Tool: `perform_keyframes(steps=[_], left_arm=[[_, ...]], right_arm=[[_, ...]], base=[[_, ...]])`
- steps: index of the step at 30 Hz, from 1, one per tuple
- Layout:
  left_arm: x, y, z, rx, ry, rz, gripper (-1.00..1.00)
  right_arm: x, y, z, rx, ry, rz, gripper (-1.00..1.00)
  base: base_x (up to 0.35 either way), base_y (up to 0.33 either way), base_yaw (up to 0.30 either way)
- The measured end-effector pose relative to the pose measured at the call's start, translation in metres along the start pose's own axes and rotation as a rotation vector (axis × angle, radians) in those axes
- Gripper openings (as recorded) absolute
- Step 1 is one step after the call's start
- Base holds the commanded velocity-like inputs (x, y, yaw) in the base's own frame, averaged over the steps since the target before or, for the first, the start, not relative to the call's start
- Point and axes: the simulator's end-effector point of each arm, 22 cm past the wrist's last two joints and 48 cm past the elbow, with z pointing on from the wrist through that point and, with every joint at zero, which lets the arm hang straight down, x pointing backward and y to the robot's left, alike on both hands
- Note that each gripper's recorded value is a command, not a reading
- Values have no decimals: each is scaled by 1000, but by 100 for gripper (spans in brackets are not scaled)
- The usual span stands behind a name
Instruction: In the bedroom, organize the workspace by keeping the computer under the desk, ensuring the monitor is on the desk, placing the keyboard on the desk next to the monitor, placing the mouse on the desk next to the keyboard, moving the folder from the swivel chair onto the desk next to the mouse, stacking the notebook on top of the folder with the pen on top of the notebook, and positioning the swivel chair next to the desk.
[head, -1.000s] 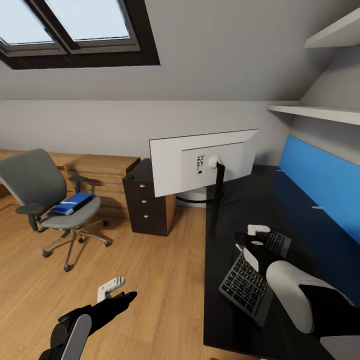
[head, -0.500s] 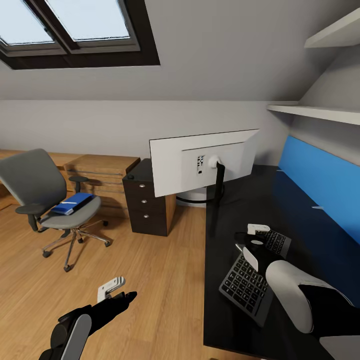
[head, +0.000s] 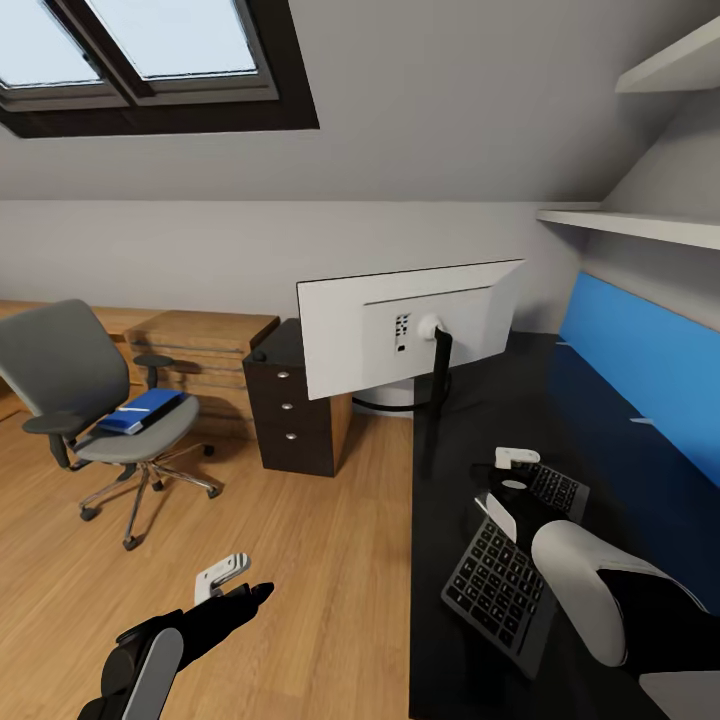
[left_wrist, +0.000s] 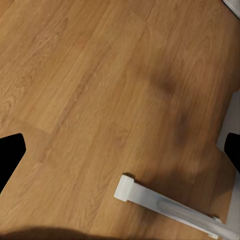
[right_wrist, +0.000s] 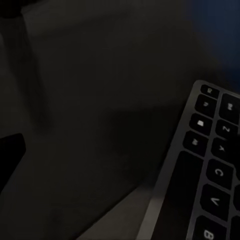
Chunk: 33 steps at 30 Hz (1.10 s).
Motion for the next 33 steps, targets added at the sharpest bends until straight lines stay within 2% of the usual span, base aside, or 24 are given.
perform_keyframes(steps=[18, 24, 33], left_arm=[[0, -2, 0, 6, 1, -1, 100], [0, -2, 0, 5, 1, -2, 100], [1, 0, 2, 4, 0, -3, 100]], right_arm=[[2, -5, 1, 10, 6, -3, 100], [3, -16, 1, 56, 10, -3, 100], [7, -23, 2, 83, 12, -3, 100]], base=[[2, 0, 0], [0, 0, 0], [0, 0, 0]])
